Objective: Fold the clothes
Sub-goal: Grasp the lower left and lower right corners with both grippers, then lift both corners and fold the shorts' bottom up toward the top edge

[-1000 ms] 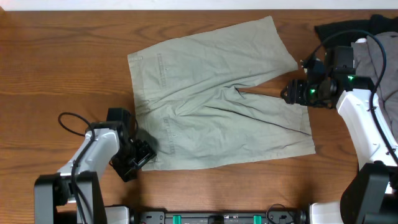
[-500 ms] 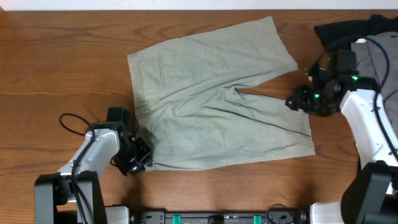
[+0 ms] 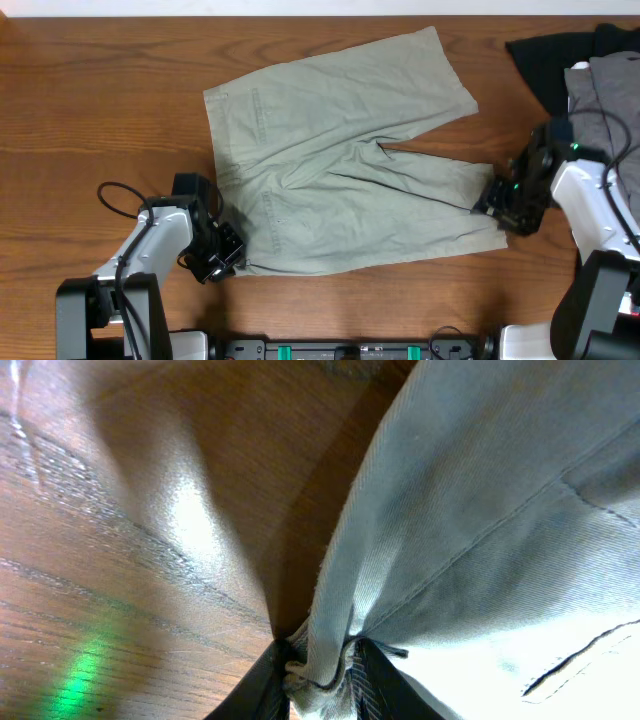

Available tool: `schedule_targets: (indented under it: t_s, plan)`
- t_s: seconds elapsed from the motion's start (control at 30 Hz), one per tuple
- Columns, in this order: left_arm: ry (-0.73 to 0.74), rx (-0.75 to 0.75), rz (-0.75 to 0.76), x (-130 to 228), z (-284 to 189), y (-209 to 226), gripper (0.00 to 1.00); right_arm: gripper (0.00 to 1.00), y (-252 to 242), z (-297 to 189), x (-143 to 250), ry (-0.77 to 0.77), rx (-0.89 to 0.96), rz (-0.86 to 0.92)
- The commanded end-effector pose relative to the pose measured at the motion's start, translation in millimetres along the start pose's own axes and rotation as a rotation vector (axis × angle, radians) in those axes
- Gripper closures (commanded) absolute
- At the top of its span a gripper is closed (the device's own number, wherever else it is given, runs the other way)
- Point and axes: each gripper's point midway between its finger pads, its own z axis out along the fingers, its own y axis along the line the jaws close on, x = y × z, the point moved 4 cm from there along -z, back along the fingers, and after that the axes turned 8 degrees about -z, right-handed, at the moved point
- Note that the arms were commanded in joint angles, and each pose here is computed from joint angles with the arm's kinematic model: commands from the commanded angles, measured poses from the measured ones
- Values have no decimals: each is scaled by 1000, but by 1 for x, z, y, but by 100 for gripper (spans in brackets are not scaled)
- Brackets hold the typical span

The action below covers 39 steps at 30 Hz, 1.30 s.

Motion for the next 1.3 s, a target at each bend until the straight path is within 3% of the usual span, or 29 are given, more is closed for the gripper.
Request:
schedule_targets:
  t_s: [0.0, 0.17, 0.27, 0.33, 0.43, 0.53, 0.9, 1.0, 1.1, 1.13, 1.27]
  plan:
    - [5, -13, 23, -1, 1, 0, 77, 36, -9, 18, 15, 40, 20, 79]
    - [8, -15, 32, 0, 1, 1, 78, 26, -16, 40, 24, 37, 20, 88]
    - [8, -16, 35, 0, 1, 1, 78, 33, -15, 46, 19, -2, 2, 78]
    - [8, -16, 36, 0, 1, 1, 79, 44, -14, 46, 13, -31, -4, 68]
    - [8, -16, 63, 0, -3, 0, 81, 80, -8, 41, 2, -74, -32, -11]
    - [-11, -68, 75, -3, -18, 0, 85, 98, 1, 26, -10, -102, -57, -133]
    - [-68, -113, 153, -9, -77, -17, 89, 99, 24, -53, -40, -161, -60, -258]
    - [-103, -100, 161, -9, -89, -20, 89, 99, 39, -71, -47, -198, -143, -277]
    - [-179, -83, 162, -16, -104, -22, 89, 99, 53, -85, -59, -263, -215, -295]
    - [-214, -73, 159, -20, -111, -24, 94, 99, 56, -89, -65, -293, -229, -280]
    - [-385, 52, 198, -40, -141, -49, 94, 99, 78, -105, -91, -425, -370, -241]
